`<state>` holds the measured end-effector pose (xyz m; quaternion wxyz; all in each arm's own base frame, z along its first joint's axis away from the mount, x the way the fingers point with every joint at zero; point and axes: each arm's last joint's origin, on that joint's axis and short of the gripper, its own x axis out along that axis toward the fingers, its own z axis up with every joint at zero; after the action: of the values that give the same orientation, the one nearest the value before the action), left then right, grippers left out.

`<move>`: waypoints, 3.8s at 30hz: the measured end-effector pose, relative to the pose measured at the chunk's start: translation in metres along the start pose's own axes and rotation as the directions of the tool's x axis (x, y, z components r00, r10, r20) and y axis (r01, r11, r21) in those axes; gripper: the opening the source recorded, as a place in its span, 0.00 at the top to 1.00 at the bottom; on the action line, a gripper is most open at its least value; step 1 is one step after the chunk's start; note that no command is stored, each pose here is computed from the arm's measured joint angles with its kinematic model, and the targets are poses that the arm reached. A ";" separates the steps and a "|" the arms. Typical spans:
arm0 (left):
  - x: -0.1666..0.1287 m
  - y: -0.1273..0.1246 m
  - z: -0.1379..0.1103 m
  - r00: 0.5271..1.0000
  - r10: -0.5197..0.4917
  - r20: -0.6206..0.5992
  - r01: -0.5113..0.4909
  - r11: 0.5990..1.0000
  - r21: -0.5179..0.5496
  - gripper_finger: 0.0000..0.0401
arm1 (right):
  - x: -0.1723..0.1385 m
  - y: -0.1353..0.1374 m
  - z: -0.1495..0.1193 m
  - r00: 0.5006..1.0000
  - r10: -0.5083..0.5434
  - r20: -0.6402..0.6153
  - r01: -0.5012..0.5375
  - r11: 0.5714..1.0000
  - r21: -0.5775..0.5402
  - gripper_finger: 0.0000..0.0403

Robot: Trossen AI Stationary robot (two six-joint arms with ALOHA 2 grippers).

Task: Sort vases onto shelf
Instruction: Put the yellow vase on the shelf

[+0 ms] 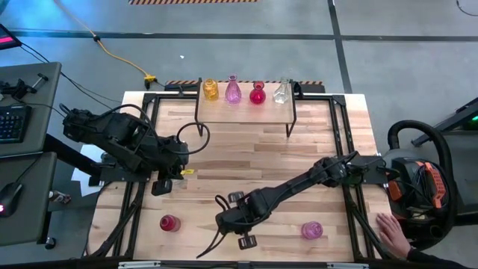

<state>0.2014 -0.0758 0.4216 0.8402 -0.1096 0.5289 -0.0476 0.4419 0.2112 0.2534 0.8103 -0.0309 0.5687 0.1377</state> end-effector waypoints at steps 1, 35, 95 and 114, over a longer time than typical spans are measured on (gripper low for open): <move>0.000 0.000 0.000 1.000 0.000 0.000 0.000 1.000 0.003 0.85 | 0.000 -0.001 0.000 1.000 -0.001 -0.003 0.001 1.000 0.008 0.93; 0.000 0.001 -0.003 0.999 0.016 -0.036 -0.015 1.000 0.021 0.85 | -0.031 -0.006 -0.004 1.000 -0.016 -0.011 0.018 0.989 0.145 1.00; 0.019 0.000 0.001 0.986 0.030 -0.164 -0.018 0.997 0.078 0.63 | -0.054 -0.012 -0.002 0.984 -0.155 0.086 0.126 0.951 0.283 1.00; 0.038 -0.025 0.035 0.990 -0.006 0.144 -0.021 0.982 0.185 0.52 | -0.136 -0.024 -0.007 0.952 -0.141 0.272 0.061 0.957 0.284 1.00</move>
<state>0.2506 -0.1031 0.4089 0.8829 -0.0315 0.4607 -0.0857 0.3986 0.1607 0.3749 0.8873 0.0720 0.4552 0.0194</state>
